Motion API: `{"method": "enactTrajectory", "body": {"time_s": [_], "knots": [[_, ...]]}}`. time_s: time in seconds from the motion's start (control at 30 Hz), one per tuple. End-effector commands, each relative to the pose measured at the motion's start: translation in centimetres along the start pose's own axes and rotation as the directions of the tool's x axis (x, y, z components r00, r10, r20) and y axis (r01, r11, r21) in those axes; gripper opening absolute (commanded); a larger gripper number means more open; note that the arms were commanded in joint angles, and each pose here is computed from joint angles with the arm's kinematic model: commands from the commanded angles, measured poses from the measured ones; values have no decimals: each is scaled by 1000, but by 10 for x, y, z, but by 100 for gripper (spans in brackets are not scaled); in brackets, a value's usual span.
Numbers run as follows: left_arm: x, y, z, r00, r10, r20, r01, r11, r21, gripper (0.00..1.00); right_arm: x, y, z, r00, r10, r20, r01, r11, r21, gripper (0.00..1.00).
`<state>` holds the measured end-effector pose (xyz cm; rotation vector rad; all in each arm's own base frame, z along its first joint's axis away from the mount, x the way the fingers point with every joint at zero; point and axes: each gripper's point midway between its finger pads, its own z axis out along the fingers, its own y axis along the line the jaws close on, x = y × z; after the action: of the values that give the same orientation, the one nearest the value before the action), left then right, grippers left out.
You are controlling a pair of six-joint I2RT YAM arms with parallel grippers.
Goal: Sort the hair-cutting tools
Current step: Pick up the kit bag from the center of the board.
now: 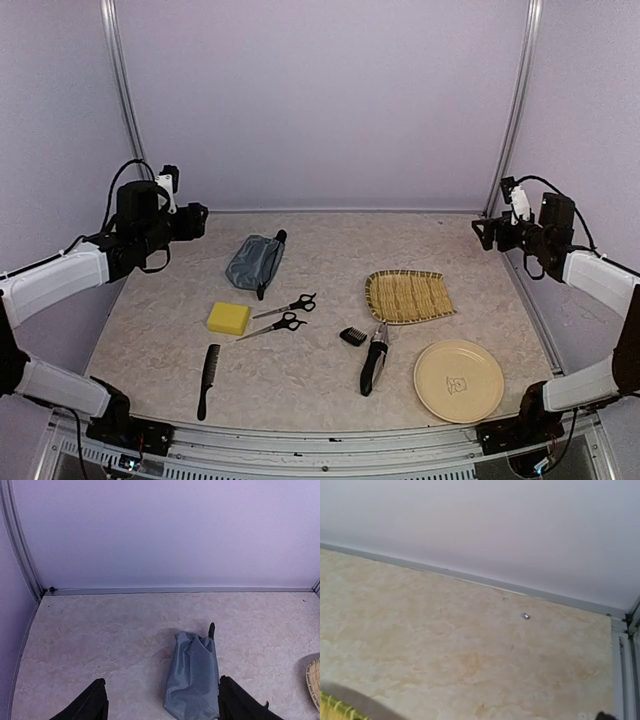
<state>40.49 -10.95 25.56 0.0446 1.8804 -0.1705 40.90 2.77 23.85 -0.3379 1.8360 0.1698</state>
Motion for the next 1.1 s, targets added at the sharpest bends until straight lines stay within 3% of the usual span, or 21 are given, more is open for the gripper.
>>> {"method": "enactTrajectory", "body": {"time_s": [0.0,0.13,0.27,0.37,0.6,0.87,1.07], "knots": [[-17,-41,11,999,-44,-30,46,993,104,72,-9,-1,-2,998,-31,52,32,999,-13,100],[-12,-78,32,992,-8,-129,28,988,153,68,6,19,1,997,-76,32,79,989,-128,100],[4,-106,71,966,49,-256,-17,991,129,53,15,32,5,996,-87,6,86,971,-222,99],[15,-128,96,948,74,-309,-36,991,129,49,20,35,7,996,-87,-3,84,967,-242,98],[59,-165,142,881,184,-436,-143,982,124,57,32,42,12,996,-76,-41,60,952,-301,97],[108,-140,163,788,223,-574,-273,962,-2,56,46,44,19,993,-84,-80,54,943,-327,96],[148,-126,157,713,225,-664,-303,953,-2,57,57,46,28,990,-67,-126,16,932,-362,94]]}}
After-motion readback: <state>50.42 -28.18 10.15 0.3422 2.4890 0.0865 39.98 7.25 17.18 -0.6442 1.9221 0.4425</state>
